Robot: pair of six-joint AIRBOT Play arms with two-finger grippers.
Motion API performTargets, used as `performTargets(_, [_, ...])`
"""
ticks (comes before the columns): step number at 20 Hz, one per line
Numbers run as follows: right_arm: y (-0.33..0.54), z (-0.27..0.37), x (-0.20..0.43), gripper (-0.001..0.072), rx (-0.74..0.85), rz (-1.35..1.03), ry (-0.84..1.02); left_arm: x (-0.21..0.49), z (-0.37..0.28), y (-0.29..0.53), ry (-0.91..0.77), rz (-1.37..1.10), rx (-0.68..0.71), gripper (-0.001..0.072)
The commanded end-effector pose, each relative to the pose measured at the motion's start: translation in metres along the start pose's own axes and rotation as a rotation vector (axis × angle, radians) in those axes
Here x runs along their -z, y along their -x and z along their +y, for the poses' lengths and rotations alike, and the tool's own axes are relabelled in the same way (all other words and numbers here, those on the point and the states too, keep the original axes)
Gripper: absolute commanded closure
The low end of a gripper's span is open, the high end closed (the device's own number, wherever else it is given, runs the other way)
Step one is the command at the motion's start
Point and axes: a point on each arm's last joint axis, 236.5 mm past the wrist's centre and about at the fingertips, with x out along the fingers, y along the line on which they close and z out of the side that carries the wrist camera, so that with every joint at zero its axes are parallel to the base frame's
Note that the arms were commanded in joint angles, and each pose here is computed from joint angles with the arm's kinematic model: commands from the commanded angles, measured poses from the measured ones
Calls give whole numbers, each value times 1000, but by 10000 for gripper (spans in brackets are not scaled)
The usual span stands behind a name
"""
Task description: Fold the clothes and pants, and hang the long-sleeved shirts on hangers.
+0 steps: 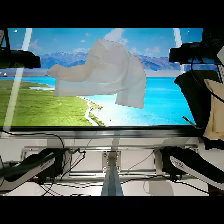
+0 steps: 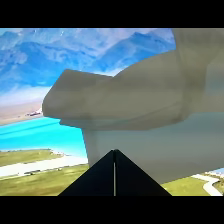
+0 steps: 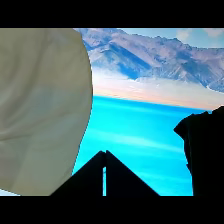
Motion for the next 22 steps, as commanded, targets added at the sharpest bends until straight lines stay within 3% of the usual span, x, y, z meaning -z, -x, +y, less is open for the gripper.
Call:
performTargets(1, [0,0,0,697,-1,0,0,0,1,0,1,0,-1,692])
performTargets(8, [0,0,-2,697,-2,-10,-1,0,1,0,1,0,-1,692])
performTargets(10, [2,1,-30,697,-2,-125,10,0,1,0,1,0,-1,693])
performTargets(13, [2,-11,-51,697,53,-206,182,0,1,0,1,0,-1,692])
performTargets(16, [-35,-58,-32,699,134,-72,214,0,1,0,1,0,-1,693])
performTargets(18, [-77,-95,9,699,137,121,112,0,1,0,1,0,-1,692])
performTargets(19, [-98,-99,28,699,70,182,39,0,1,0,1,0,-1,693])
performTargets(22, [-151,-55,65,698,-336,257,-129,0,0,0,1,0,0,693])
